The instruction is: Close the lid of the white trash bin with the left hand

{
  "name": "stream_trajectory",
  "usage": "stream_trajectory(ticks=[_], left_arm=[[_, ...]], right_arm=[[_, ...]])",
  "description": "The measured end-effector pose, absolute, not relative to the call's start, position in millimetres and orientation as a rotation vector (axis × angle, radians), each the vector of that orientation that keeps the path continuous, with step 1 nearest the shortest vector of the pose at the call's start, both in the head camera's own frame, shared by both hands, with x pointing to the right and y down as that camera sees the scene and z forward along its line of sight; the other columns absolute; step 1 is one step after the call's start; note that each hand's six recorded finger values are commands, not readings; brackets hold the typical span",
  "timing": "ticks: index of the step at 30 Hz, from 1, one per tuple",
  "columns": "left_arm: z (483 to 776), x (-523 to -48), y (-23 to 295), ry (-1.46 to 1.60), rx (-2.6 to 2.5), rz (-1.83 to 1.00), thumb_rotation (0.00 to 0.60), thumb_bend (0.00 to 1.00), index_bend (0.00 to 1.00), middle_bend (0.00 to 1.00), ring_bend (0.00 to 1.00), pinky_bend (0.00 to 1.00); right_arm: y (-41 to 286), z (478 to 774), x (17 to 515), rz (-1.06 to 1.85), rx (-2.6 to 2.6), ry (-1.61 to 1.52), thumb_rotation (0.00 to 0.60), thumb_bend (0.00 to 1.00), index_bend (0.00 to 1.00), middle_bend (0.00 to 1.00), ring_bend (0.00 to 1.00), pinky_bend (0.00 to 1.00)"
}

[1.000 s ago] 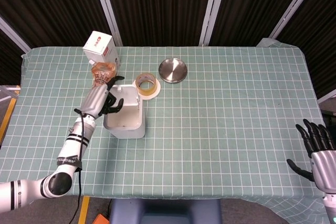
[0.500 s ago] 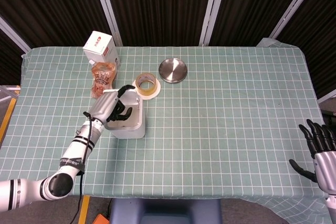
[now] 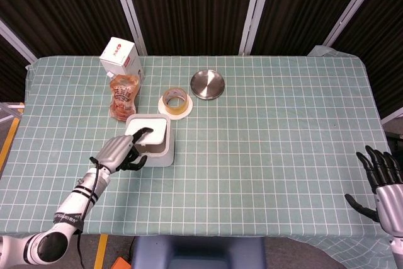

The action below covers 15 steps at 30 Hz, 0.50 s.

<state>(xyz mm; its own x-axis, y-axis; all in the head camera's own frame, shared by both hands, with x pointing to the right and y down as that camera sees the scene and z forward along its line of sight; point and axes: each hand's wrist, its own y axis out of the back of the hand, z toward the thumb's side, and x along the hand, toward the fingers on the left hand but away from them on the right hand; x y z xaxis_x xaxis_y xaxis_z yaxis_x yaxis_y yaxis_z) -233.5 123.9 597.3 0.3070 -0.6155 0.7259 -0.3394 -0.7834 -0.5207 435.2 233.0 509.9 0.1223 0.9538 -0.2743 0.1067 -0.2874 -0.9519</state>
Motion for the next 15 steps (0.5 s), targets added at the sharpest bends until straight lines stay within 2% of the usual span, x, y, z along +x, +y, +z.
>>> stream_trajectory(ticks=[15], left_arm=[[619.7, -246.6, 148.6, 0.701, -2.335, -1.578, 0.600, 0.49, 0.11, 1.00, 1.00, 1.00]], right_arm=[[233.6, 512.9, 433.7, 1.280, -1.559, -1.058, 0.600, 0.27, 0.00, 0.00, 0.00, 0.00]])
